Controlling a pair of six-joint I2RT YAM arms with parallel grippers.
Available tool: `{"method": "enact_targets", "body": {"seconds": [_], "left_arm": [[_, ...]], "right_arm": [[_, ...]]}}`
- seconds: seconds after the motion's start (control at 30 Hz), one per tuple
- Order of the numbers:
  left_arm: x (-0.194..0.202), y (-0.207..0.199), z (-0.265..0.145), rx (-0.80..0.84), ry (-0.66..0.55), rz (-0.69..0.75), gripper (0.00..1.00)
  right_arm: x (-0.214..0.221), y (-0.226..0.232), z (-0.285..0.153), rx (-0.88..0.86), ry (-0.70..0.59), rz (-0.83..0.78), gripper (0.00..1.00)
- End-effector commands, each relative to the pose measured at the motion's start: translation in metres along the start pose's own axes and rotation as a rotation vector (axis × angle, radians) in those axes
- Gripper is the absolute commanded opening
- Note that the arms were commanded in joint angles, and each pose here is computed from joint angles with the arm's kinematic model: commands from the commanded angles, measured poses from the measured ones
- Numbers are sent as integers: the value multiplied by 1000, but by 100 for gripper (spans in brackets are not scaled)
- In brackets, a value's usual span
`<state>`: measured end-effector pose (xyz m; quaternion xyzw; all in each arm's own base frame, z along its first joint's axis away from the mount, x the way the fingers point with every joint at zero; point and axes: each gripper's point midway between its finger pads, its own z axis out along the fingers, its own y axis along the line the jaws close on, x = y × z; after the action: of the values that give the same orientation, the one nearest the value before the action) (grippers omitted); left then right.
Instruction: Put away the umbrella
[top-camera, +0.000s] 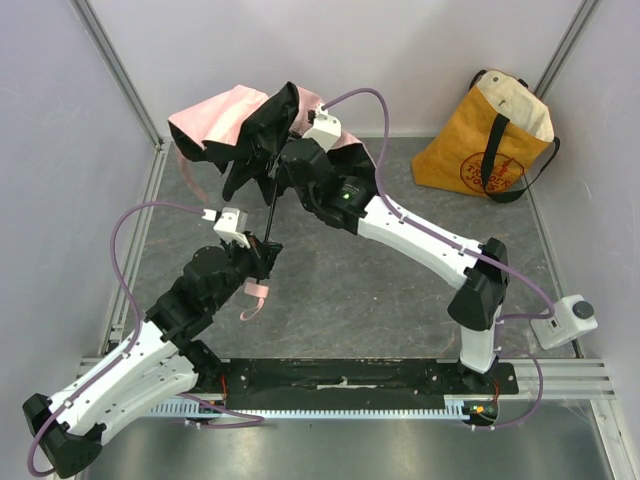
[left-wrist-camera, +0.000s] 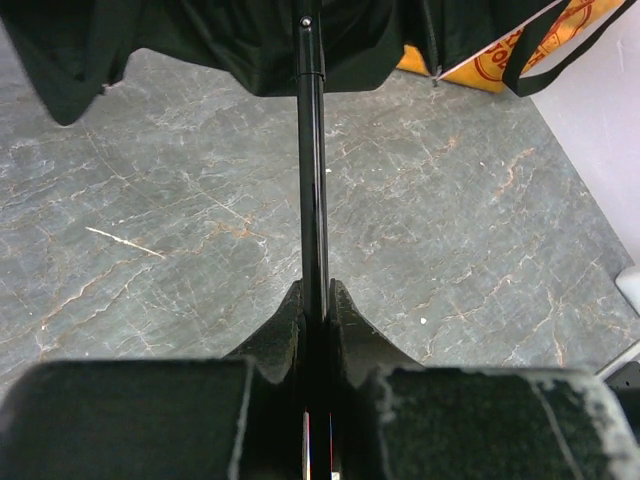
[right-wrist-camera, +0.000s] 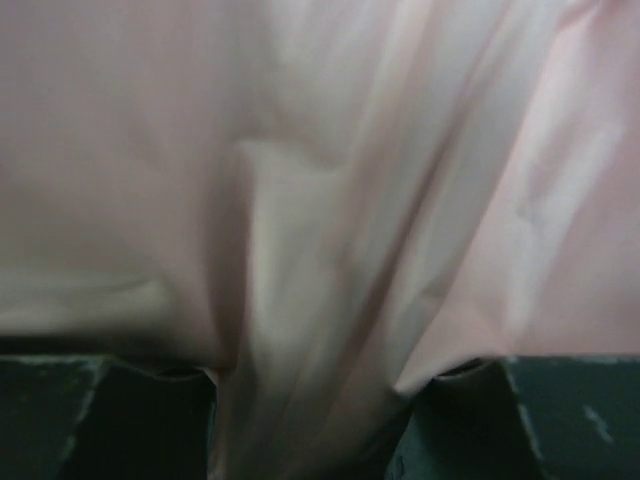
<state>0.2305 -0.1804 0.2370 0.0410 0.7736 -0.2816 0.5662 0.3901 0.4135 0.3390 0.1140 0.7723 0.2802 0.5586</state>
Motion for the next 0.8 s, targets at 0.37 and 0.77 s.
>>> {"method": "enact_targets", "body": {"seconds": [0.37, 0.77], "left_arm": [[-50, -24, -6, 71, -157, -93, 2], [-80, -29, 19, 29, -242, -90, 2]], "right_arm": [[-35, 9, 1, -116, -75, -18, 0], [62, 21, -101, -275, 28, 44, 0]]}}
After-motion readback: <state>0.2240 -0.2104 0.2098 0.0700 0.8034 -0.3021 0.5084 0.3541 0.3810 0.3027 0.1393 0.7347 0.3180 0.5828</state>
